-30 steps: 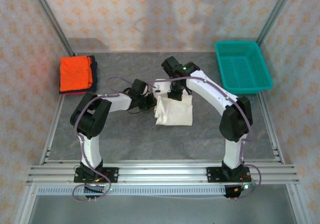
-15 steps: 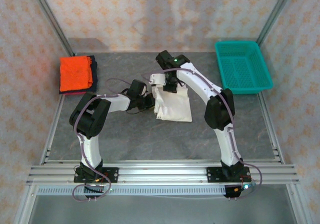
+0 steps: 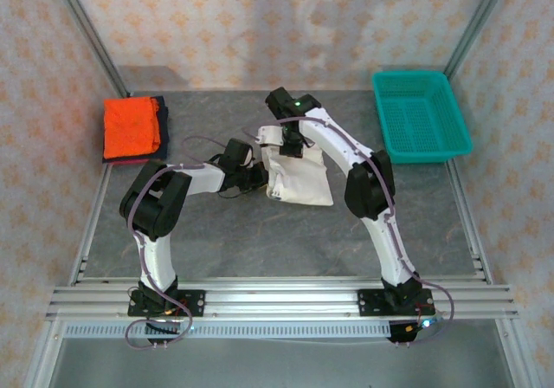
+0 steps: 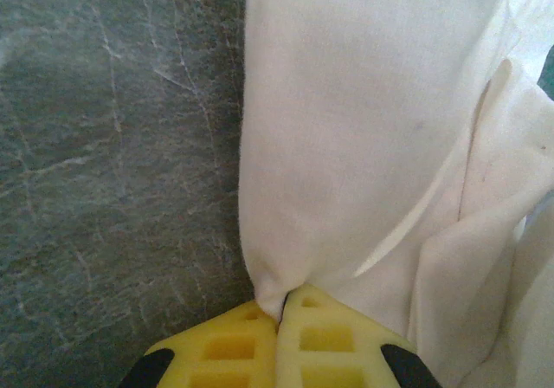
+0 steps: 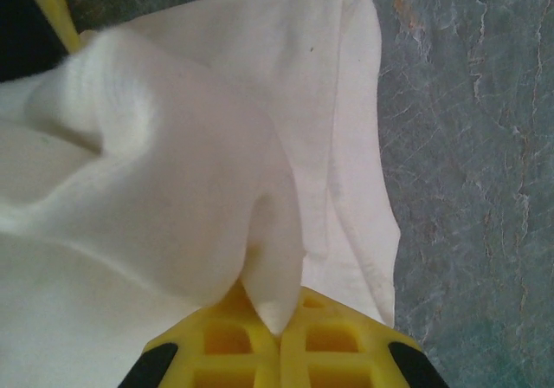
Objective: Fold and stack the t-shirts
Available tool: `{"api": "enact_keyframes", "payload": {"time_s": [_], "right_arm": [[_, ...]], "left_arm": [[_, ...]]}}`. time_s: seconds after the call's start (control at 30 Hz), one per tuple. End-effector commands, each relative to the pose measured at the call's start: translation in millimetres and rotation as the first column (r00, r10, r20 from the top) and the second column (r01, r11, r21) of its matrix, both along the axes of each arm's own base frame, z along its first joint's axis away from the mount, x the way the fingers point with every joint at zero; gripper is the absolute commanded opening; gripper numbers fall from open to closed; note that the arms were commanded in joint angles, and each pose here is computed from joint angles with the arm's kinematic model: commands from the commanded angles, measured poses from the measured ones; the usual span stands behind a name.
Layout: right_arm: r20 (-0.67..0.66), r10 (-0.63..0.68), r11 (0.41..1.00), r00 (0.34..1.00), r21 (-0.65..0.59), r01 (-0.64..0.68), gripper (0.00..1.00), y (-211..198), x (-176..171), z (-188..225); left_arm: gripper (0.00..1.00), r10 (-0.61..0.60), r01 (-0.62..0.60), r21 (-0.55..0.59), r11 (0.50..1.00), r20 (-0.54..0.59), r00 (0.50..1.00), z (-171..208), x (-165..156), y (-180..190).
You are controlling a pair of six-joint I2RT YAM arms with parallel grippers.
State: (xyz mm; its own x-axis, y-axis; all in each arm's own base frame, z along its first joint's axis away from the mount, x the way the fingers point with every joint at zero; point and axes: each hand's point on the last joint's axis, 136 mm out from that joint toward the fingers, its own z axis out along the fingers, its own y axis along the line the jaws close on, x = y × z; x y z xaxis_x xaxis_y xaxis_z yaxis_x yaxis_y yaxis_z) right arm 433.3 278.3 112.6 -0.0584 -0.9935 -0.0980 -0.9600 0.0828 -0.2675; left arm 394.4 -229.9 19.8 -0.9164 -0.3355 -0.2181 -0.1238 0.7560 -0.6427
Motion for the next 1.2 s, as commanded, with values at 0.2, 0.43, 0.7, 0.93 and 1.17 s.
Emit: {"api": "enact_keyframes", "payload": {"time_s": [0.2, 0.43, 0.7, 0.93, 1.17], "right_arm": [[0.101, -0.026, 0.998, 0.995, 0.061, 0.02, 0.0, 16, 34, -9], [0.111, -0.038, 0.999, 0.993, 0.039, 0.034, 0.0, 17, 44, -31], [0.127, -0.065, 0.995, 0.99, 0.082, 0.055, 0.13, 26, 52, -49], [0.126, -0.089, 0.99, 0.988, 0.124, 0.073, 0.66, 29, 50, -38], [0.182, -0.157, 0.969, 0.971, 0.219, 0.116, 0.85, 27, 51, 1]], "left_arm": [[0.01, 0.049, -0.017, 0.145, 0.989, -0.222, 0.974, -58, -49, 34], [0.01, 0.052, -0.019, 0.147, 0.989, -0.222, 0.974, -58, -51, 35], [0.01, 0.053, -0.02, 0.147, 0.989, -0.219, 0.974, -57, -50, 36], [0.04, 0.069, -0.034, 0.161, 0.986, -0.216, 0.974, -52, -53, 41], [0.17, 0.092, -0.065, 0.144, 0.988, -0.194, 0.977, -35, -51, 42]]}}
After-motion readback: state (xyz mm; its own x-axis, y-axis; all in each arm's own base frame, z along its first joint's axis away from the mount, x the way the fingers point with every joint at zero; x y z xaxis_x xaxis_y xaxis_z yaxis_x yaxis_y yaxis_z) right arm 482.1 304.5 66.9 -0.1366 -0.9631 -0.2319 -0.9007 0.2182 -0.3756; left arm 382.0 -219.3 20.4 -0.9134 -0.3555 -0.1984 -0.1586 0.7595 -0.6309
